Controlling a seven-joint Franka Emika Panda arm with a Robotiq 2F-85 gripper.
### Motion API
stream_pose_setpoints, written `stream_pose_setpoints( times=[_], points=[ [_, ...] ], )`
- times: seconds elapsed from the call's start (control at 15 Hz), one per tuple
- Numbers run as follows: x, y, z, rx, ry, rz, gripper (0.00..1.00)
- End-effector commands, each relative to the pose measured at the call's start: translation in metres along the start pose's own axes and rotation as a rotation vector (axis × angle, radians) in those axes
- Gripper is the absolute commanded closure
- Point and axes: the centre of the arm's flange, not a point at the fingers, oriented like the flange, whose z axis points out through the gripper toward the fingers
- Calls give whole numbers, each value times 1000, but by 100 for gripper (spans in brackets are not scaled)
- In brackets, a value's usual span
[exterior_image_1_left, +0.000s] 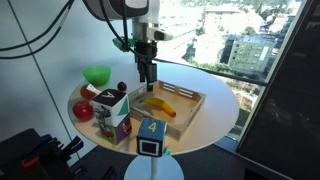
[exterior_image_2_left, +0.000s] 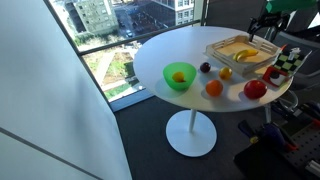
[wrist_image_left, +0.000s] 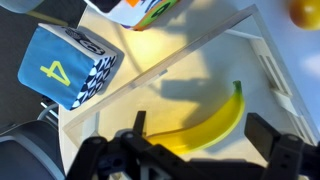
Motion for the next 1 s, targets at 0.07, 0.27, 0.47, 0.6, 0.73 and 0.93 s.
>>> stream_pose_setpoints(
  times=[0.07, 0.27, 0.47, 0.6, 0.73, 0.93],
  points=[
    [24, -9, 12, 15, -13, 68, 0],
    [34, -15, 23, 14, -12, 90, 0],
    [43, -20, 31, 20, -11, 104, 0],
    [48, -24, 37, 19, -10, 118, 0],
    [53, -27, 43, 20, -10, 132, 0],
    [58, -31, 51, 26, -12, 155, 0]
  ],
)
